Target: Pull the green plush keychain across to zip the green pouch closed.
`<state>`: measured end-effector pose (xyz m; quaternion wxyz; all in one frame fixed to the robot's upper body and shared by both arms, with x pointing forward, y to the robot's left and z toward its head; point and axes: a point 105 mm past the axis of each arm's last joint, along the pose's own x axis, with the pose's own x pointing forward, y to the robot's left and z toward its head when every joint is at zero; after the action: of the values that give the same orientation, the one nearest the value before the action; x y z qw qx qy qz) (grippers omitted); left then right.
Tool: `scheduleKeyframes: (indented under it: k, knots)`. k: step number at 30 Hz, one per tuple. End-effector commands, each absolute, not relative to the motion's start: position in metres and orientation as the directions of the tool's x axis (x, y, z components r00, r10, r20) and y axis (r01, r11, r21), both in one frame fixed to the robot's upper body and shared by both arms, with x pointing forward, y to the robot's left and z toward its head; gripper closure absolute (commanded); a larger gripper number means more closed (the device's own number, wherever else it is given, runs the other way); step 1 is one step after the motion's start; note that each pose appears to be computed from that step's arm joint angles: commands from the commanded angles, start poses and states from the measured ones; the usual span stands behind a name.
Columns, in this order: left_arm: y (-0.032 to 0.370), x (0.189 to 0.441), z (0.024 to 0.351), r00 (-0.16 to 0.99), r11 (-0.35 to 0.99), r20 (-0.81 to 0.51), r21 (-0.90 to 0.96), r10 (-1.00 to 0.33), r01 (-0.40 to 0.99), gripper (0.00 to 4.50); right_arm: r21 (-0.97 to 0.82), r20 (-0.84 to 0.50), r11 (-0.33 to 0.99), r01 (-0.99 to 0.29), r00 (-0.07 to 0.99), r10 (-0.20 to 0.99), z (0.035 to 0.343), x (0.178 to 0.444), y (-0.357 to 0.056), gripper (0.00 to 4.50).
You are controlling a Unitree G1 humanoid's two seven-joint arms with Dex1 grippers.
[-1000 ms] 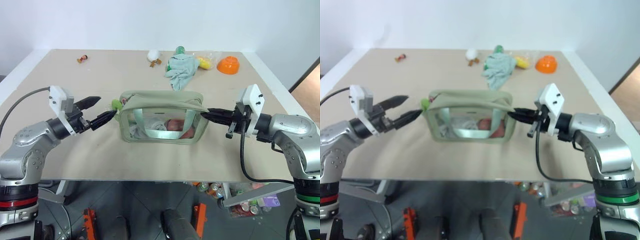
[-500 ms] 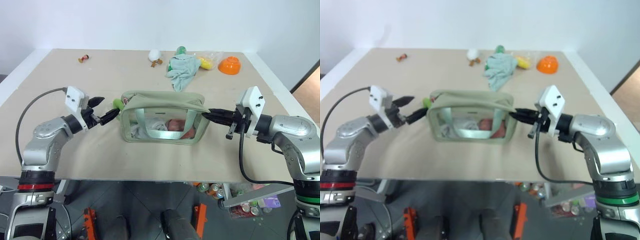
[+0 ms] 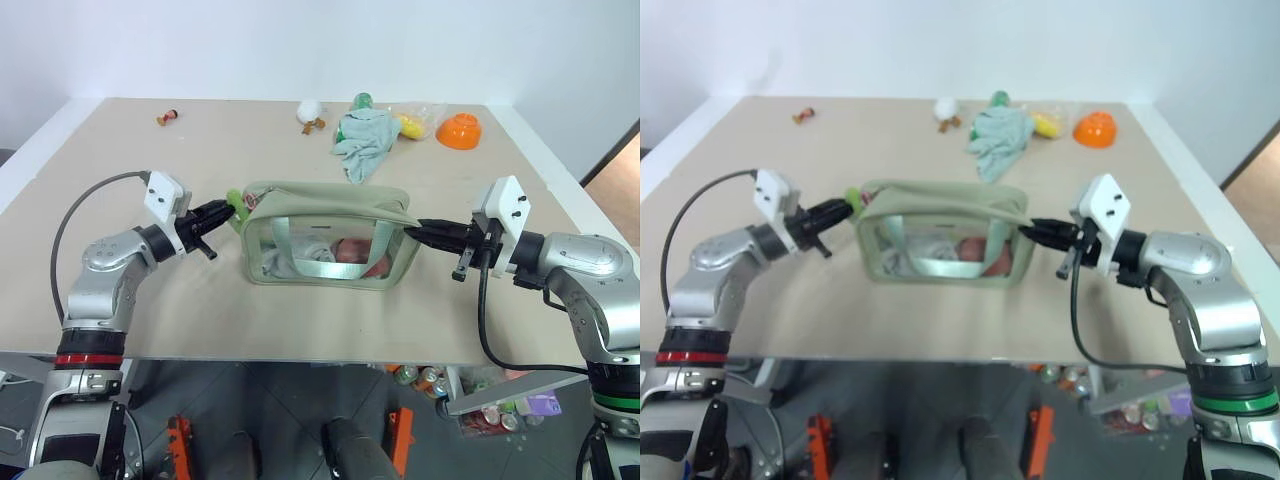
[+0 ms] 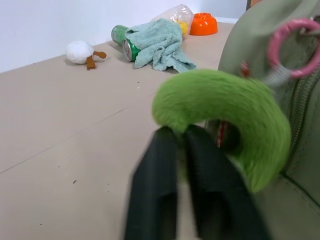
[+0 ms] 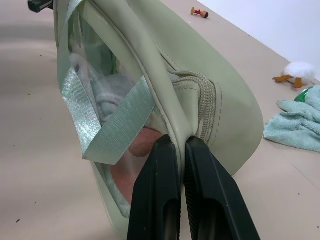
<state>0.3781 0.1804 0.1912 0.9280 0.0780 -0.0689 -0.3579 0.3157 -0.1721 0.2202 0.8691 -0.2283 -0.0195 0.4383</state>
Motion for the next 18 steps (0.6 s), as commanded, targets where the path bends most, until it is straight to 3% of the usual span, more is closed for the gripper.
scheduleKeyframes:
  k: [1,12,18]
  knots:
    - [0.182,0.377,0.215,0.727,0.739,0.157,0.247,-0.668,0.626,4.48,-0.446,-0.161,0.505,-0.739,0.621,0.767,0.224,0.313,-0.172,4.5]
    - [0.166,0.368,0.292,0.618,0.728,0.389,0.296,-0.683,0.619,4.48,-0.447,-0.176,0.505,-0.738,0.626,0.76,0.223,0.313,-0.174,4.5]
    - [0.112,0.355,0.302,0.448,0.525,0.273,0.431,-0.851,0.734,4.48,-0.448,-0.181,0.506,-0.737,0.629,0.756,0.222,0.313,-0.174,4.5]
